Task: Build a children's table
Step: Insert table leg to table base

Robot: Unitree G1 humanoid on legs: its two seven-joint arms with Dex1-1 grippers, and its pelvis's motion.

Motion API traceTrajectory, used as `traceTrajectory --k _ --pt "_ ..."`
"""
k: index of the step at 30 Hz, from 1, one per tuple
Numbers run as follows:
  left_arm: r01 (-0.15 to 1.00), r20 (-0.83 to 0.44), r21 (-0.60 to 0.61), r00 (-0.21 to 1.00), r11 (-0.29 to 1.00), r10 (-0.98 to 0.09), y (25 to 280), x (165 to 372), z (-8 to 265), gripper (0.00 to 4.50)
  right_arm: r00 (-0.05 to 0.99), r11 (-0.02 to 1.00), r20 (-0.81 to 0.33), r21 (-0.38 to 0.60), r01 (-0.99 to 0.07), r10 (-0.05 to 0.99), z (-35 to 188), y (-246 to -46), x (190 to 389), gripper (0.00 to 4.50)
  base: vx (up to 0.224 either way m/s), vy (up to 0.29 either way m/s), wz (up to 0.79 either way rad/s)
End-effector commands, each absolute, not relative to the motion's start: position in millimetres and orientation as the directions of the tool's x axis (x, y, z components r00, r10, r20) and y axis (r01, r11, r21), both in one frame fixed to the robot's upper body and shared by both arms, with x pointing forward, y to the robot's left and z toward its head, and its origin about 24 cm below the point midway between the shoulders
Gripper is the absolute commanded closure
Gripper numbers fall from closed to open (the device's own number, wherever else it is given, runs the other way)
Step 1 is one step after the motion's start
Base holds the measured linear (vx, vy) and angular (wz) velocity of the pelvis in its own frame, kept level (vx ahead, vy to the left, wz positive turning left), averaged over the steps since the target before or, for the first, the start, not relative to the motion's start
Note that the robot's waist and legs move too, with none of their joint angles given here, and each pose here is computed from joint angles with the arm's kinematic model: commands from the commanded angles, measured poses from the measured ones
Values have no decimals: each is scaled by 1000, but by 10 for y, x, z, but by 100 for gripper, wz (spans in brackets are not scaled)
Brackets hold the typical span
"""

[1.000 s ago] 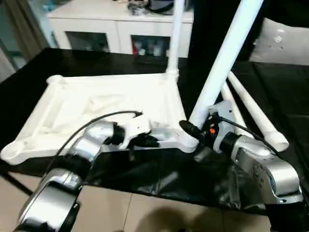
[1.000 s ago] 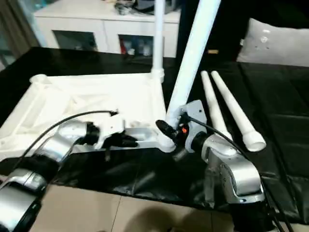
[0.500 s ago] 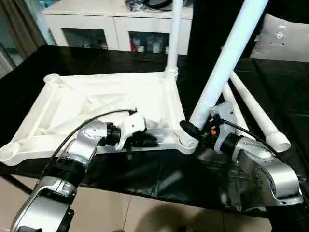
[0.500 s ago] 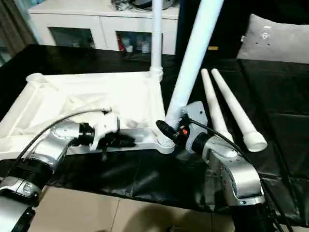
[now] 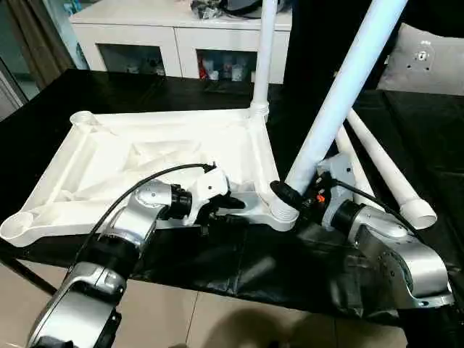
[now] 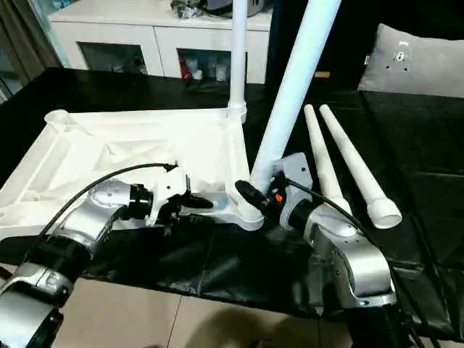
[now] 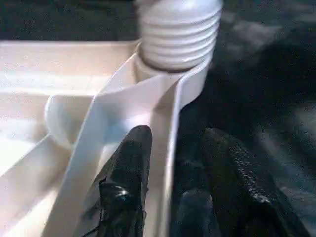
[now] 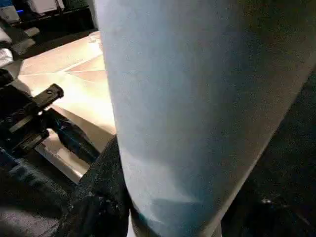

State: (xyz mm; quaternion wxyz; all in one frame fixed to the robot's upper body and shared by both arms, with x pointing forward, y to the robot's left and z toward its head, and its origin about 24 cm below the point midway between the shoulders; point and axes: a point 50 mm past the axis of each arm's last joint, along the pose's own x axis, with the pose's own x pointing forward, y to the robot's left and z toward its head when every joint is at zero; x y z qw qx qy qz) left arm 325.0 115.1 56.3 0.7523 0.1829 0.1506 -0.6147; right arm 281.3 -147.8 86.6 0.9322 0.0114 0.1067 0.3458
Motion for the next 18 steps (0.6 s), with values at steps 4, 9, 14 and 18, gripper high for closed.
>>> traceTrajectory --k 4,9,14,18 --pt "977 -511 71 208 200 -834 1222 3271 476 302 741 758 -167 81 -647 650 915 -1465 2843 261 0 0 0" --pt "972 -527 61 223 225 -820 1241 3293 434 350 740 756 -166 79 -649 652 919 -1465 2851 261 0 0 0" --pt "973 -513 49 219 226 -830 1238 3316 438 391 735 753 -169 75 -654 656 926 -1463 2859 261 0 0 0" --pt "976 -525 52 206 211 -826 1242 3321 434 424 734 751 -172 73 -656 658 927 -1465 2865 261 0 0 0"
